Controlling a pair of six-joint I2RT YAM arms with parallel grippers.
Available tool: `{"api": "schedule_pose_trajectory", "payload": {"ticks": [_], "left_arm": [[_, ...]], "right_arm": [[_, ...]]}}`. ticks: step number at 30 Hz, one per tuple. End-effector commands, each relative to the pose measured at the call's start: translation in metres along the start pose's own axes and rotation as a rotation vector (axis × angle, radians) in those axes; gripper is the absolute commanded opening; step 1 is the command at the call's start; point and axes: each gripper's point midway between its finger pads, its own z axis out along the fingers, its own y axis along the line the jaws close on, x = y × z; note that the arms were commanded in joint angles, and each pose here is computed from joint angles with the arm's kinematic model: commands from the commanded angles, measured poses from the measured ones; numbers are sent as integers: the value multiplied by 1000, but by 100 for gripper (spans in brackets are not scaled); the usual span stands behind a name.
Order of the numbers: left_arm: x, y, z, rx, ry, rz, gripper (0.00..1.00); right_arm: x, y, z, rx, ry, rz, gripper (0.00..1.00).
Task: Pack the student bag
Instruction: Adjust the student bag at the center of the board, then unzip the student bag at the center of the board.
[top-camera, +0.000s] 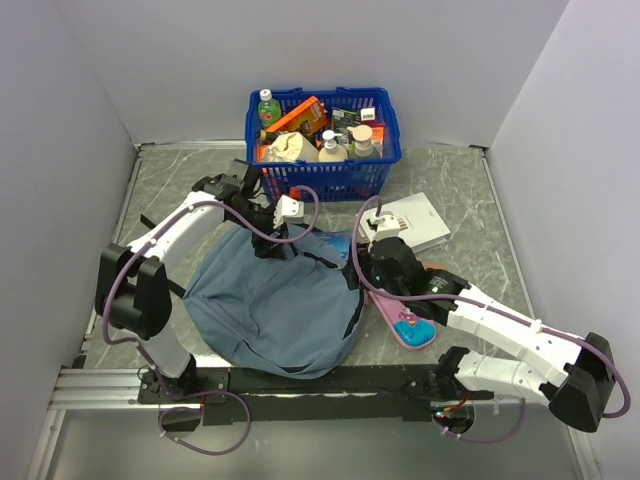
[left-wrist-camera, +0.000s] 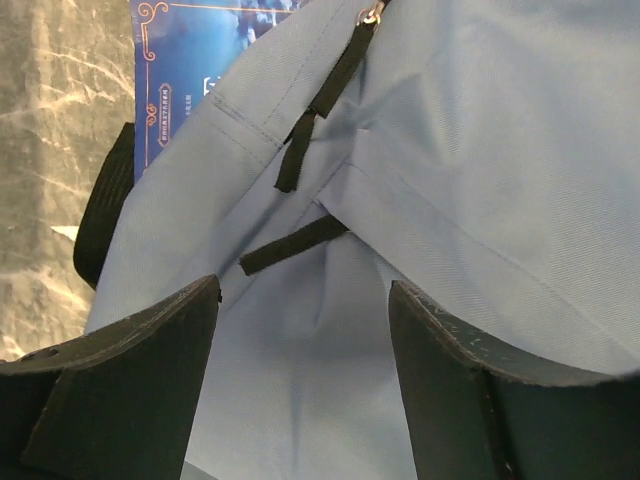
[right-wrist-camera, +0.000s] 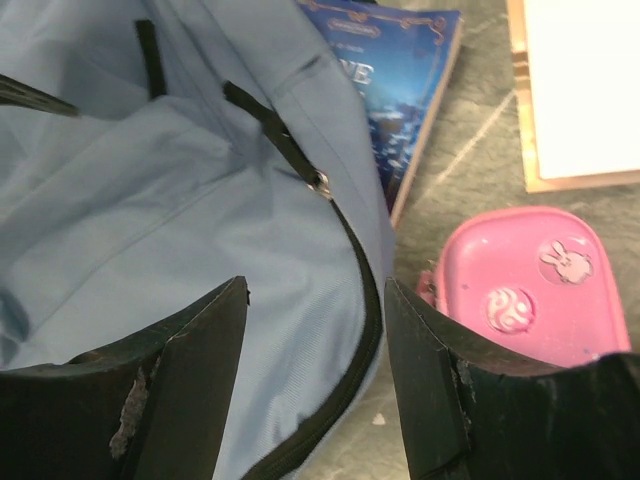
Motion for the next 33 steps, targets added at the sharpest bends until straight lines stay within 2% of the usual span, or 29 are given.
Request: {"api": "schedule_pose_trajectory", "payload": {"ticks": [1,17,28,33], "left_arm": [[-10,8,3,25,-19,100,73],[-11,12,25,121,-39,75,73],[5,-2,30,196,9,63,60],[4,-2,31,189,-6,66,52]], "right_arm": [[-8,13,1,-69,-45,7,63],[2,20,8,-115,-21,1,60],[-2,22,9,-114,-29,0,58],[-3,23,10,-114,-29,-3,57]]}}
